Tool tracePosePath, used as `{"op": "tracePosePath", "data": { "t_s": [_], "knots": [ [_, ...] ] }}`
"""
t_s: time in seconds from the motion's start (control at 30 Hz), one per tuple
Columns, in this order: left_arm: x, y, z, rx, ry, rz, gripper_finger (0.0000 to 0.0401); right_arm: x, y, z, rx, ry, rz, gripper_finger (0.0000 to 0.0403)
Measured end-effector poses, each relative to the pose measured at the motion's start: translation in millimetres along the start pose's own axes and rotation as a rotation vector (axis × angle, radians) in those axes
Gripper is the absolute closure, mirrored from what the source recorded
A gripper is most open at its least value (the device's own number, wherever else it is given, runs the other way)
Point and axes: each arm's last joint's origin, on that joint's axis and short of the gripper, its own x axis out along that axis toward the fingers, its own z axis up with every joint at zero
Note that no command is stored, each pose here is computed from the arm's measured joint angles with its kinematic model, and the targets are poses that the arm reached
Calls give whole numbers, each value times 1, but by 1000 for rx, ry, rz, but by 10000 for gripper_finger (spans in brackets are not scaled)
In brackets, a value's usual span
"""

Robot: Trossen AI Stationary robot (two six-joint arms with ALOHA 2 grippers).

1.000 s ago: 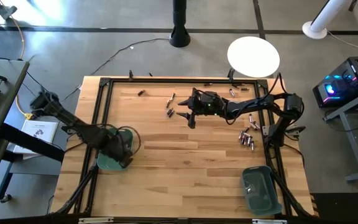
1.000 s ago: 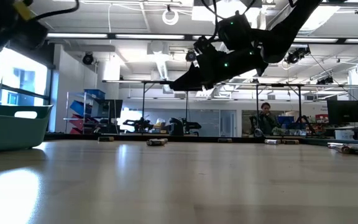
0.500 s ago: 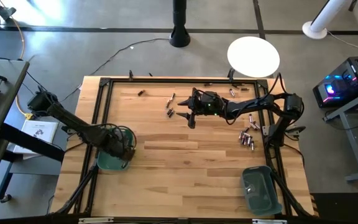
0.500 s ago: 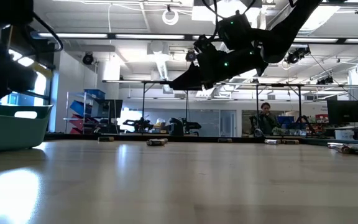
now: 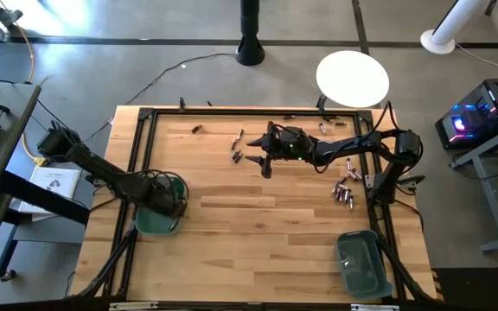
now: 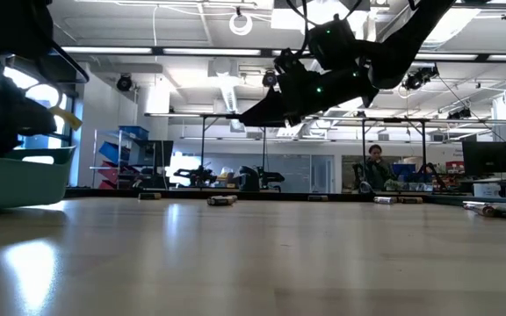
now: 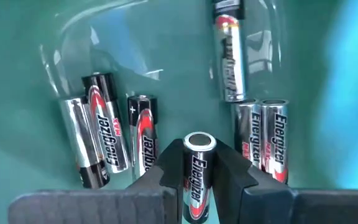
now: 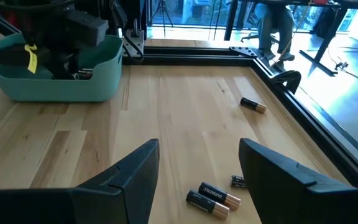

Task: Sort batteries
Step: Put the silver battery into the green bin

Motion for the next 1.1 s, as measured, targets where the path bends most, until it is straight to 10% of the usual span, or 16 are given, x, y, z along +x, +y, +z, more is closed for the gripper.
{"op": "tracePosePath", "data": {
  "t_s": [0.63, 1.1],
  "knots": [
    [-1, -2, 3, 2, 1, 21, 262, 0, 0, 0, 4, -5, -2, 187],
    [-100, -4, 15, 75, -269, -172, 206, -48, -14, 29, -27, 158, -226, 187]
  ]
}}
